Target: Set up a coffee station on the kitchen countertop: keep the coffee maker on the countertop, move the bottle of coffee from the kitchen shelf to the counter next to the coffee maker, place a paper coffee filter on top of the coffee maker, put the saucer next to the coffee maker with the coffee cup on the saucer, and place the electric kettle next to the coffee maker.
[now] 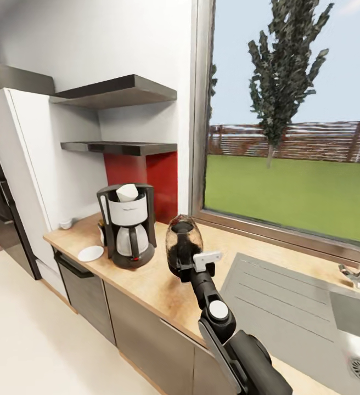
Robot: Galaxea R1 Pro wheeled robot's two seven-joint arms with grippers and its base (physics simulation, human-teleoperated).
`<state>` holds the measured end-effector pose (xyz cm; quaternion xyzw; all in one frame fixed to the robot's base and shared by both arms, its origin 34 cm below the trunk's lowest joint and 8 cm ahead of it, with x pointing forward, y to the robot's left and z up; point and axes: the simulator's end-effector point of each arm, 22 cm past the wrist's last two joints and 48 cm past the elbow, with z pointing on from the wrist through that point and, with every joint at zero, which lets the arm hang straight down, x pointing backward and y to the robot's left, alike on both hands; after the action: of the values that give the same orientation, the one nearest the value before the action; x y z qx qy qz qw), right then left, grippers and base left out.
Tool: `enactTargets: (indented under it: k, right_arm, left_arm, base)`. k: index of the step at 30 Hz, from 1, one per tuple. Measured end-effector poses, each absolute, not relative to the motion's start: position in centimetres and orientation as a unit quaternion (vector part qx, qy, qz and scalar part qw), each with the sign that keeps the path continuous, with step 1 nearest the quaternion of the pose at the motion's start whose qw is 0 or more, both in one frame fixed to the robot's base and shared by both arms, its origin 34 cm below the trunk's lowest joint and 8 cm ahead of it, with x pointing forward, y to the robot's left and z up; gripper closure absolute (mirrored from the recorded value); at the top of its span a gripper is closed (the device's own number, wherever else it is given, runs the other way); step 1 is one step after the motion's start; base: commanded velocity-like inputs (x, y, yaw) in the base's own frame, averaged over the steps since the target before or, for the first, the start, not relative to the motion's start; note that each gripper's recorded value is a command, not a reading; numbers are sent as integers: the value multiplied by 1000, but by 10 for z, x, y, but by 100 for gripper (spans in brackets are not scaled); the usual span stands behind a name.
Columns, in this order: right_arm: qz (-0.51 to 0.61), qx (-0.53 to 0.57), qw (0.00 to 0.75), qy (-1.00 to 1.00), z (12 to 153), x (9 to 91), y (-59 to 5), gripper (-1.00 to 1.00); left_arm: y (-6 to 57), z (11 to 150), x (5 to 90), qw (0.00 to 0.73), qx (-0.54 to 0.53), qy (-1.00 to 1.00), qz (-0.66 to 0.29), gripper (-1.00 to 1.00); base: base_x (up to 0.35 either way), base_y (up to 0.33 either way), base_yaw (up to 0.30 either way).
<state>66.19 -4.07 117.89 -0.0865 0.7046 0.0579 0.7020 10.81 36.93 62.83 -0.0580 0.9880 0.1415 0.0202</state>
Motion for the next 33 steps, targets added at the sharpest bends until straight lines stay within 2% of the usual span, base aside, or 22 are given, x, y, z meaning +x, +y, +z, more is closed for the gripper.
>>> enactTargets:
  k: [13,33]
  right_arm:
    - [61,-80,713,694,1174,665,-43,100]
    - [60,-80,713,694,1174,666,-43,100]
  left_arm:
    - [369,628,109,20,-57,988,140,-100]
    - [369,628,108,20,-57,988,141,-100]
  base:
    - [74,6,0]
    - [106,87,0]
